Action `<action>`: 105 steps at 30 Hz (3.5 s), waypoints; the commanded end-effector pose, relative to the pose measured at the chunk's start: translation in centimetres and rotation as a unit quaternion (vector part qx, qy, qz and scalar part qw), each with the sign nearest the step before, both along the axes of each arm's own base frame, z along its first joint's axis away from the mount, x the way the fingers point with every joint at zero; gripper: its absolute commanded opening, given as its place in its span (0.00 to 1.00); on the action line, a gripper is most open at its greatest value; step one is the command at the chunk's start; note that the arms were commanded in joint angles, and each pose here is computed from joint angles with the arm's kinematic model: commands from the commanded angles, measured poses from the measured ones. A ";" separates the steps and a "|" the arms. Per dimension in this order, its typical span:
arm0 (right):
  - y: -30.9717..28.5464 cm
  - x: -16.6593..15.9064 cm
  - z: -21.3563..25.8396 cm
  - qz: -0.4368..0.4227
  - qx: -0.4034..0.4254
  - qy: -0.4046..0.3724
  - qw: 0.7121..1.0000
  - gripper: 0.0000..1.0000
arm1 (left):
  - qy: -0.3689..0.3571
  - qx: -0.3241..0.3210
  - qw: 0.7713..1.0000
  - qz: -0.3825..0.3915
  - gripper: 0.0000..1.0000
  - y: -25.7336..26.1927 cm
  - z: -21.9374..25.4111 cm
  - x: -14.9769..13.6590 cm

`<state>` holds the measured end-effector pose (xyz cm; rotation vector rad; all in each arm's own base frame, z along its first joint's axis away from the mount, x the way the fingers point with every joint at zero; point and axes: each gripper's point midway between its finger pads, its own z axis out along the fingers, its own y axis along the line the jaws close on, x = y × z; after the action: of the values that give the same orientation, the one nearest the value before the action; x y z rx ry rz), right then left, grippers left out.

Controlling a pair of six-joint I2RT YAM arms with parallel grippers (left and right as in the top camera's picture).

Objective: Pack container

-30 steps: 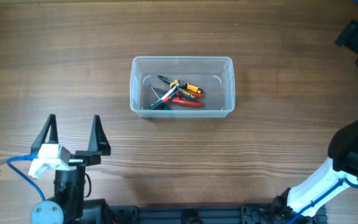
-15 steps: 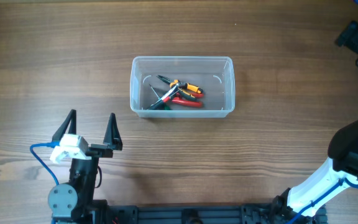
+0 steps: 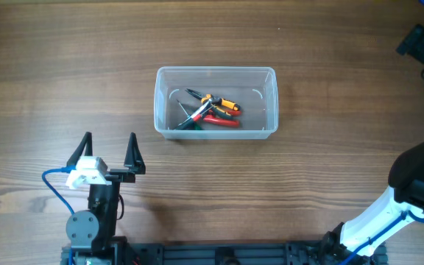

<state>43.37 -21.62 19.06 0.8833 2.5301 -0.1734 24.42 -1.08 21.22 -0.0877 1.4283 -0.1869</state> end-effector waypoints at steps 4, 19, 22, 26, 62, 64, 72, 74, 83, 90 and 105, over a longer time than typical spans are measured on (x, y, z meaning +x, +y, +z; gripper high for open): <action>0.3 0.2 -0.1 0.005 0.002 0.000 1.000 1.00 | 0.001 -0.001 1.000 0.008 1.00 0.2 -0.3 0.0; 0.3 0.2 -0.1 0.005 0.002 0.000 1.000 1.00 | 0.108 0.001 0.994 0.006 1.00 0.2 -5.5 0.2; 0.3 0.2 -0.1 0.005 0.002 0.000 1.000 1.00 | 0.108 0.001 0.994 0.006 1.00 0.2 -5.5 0.2; 0.3 0.2 -0.1 0.005 0.002 0.000 1.000 1.00 | 0.108 0.001 0.994 0.006 1.00 0.2 -5.5 0.2; 0.3 0.2 -0.1 0.008 0.000 0.001 1.000 1.00 | 0.108 0.001 0.994 0.006 1.00 0.2 -5.6 0.2; 0.3 0.2 -0.1 0.015 -0.003 0.003 1.000 1.00 | 0.108 0.001 0.994 0.006 1.00 0.2 -5.6 0.2; 0.0 0.7 4.3 0.017 -0.036 -0.058 0.998 1.00 | 0.108 0.001 0.994 0.006 1.00 0.2 -5.6 0.2; 0.1 1.4 7.4 0.017 -0.055 -0.110 0.992 1.00 | 0.108 0.001 0.994 0.006 1.00 0.2 -5.6 0.2; 5.7 0.6 22.4 0.057 -0.155 -0.326 0.931 1.00 | 0.108 0.001 0.994 0.006 1.00 0.2 -5.6 0.2; 12.9 -4.8 25.2 0.097 -0.172 -0.435 0.879 1.00 | 0.108 0.001 0.994 0.006 1.00 0.2 -5.6 0.2; 17.7 -16.5 18.0 0.107 -0.130 -0.570 0.805 1.00 | 0.108 0.001 0.994 0.006 1.00 0.2 -5.6 0.2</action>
<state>28.69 -4.09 39.19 0.3249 1.4202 0.0291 24.62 -0.96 15.75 -0.1117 1.6462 -0.1709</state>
